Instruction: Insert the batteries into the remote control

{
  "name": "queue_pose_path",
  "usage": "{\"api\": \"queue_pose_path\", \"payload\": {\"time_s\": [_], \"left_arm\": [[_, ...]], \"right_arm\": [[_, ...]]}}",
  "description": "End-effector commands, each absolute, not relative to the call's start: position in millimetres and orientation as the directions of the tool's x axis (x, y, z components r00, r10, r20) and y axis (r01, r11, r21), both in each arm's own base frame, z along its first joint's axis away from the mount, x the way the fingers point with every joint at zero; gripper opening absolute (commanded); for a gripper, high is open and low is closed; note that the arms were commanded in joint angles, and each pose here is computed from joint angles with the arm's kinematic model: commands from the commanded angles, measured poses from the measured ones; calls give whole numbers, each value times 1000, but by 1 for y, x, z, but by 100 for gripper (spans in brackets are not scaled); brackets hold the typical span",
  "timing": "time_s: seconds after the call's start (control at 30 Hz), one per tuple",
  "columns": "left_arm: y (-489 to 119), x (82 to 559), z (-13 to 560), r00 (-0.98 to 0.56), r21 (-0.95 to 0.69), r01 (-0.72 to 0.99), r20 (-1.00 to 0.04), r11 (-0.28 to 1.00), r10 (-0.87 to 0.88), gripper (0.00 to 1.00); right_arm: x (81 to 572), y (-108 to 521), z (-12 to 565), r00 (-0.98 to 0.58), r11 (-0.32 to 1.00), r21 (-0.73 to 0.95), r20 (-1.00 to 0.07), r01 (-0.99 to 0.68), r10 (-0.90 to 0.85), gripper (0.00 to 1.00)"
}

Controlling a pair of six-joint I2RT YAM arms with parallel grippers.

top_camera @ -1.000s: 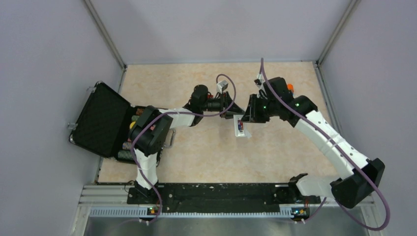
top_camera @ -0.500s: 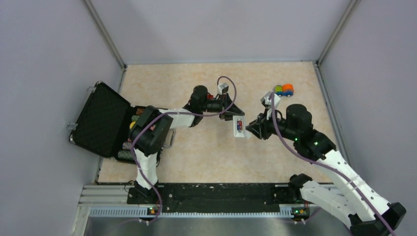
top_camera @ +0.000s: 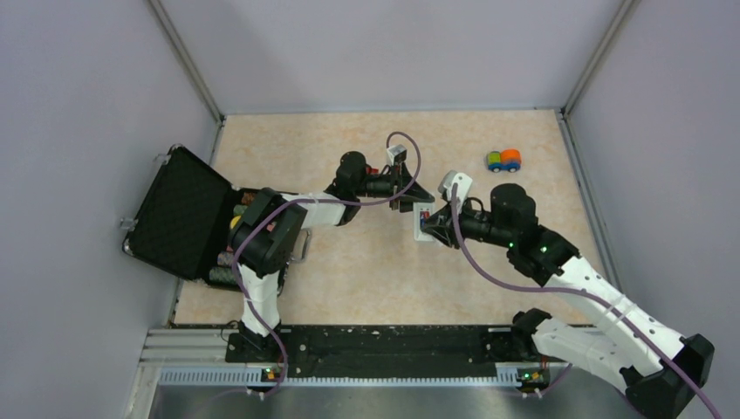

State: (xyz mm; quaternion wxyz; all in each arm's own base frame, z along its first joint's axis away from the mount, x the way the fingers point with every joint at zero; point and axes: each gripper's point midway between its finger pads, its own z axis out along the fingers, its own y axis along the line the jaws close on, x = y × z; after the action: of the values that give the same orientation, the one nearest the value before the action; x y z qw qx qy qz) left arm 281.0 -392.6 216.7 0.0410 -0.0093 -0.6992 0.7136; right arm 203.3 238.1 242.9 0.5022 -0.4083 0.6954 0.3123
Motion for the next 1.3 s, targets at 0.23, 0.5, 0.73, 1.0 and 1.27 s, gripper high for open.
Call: {"api": "queue_pose_path", "payload": {"time_s": [0.23, 0.5, 0.73, 1.0, 1.27], "left_arm": [[-393, 278, 233, -995, -998, 11, -17, -65, 96, 0], [-394, 279, 232, -995, -998, 8, -14, -64, 95, 0], [-393, 279, 233, -995, -998, 13, -20, -67, 100, 0], [-393, 277, 248, -994, -993, 7, -20, -120, 108, 0], [-392, 276, 245, -993, -994, 31, -43, -106, 107, 0]], "right_arm": [[208, 238, 250, -55, 455, -88, -955, -886, -293, 13], [208, 236, 243, -70, 453, -84, -948, -888, -312, 11], [213, 237, 234, -98, 474, -69, -942, -878, -320, 6], [222, 236, 225, -150, 513, -47, -930, -857, -335, 0], [235, 232, 214, -225, 585, -22, -910, -811, -347, 0]]}}
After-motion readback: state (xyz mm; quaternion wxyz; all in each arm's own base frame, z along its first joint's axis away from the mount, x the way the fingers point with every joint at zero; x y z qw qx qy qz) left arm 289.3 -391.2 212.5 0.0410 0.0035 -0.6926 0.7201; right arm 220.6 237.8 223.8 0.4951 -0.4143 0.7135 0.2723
